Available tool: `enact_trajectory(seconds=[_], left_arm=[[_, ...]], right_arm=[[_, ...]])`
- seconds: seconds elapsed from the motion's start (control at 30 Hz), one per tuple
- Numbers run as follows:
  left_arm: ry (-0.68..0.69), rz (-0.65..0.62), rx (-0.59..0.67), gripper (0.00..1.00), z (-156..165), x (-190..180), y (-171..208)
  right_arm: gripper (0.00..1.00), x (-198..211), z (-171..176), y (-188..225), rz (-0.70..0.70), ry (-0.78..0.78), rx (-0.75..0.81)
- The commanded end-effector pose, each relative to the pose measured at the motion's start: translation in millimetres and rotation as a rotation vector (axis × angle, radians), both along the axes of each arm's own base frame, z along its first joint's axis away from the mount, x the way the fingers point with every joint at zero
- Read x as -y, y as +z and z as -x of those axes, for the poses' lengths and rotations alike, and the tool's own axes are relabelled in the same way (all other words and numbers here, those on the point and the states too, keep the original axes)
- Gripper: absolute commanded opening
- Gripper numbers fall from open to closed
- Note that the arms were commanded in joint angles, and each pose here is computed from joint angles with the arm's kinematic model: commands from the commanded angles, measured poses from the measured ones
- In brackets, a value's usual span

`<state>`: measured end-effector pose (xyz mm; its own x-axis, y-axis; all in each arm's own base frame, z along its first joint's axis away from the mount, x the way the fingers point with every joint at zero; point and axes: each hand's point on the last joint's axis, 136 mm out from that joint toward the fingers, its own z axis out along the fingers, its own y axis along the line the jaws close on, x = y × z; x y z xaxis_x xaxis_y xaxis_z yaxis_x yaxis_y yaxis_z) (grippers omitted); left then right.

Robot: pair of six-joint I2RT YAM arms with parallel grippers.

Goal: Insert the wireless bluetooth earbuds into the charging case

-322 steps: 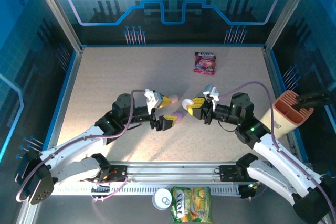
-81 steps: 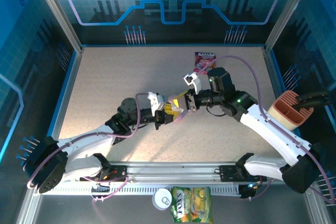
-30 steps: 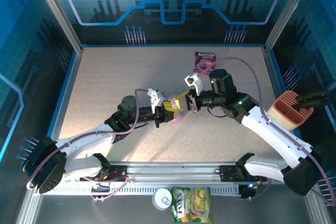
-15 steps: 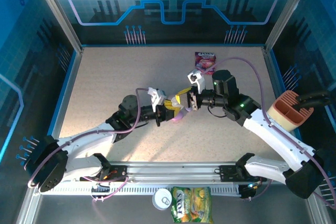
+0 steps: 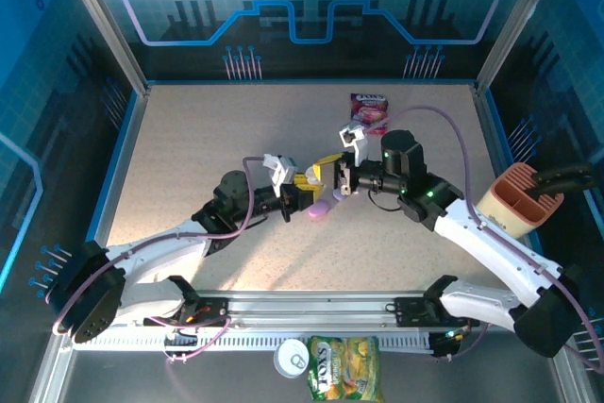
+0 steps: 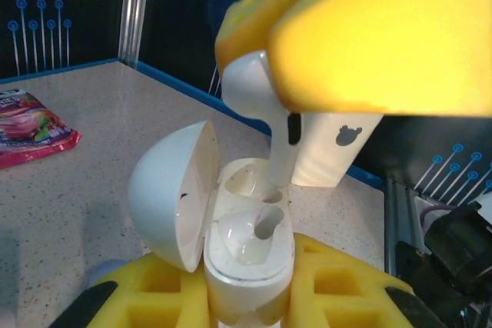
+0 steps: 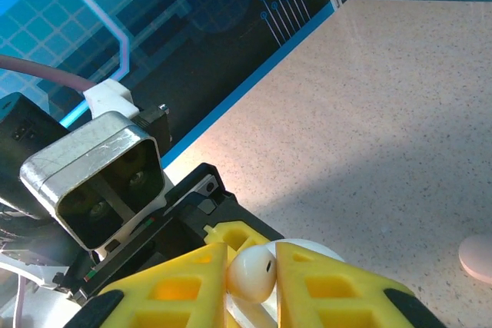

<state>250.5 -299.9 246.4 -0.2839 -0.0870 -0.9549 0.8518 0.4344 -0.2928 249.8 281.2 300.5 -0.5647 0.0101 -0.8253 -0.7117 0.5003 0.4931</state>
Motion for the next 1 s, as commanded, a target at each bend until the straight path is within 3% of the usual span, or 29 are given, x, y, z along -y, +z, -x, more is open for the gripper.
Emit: enact_trajectory(seconds=[0.0,0.97], left_arm=[[0.033,0.031,0.030,0.16,-7.8,-3.0,11.4],[0.087,0.071,0.008,0.16,-15.0,-10.0,21.1]], right_arm=[[0.20,-5.6,-3.0,11.4,-0.045,-0.014,0.036],[0.21,-8.9,-6.5,-12.6,-0.013,-0.024,-0.011]])
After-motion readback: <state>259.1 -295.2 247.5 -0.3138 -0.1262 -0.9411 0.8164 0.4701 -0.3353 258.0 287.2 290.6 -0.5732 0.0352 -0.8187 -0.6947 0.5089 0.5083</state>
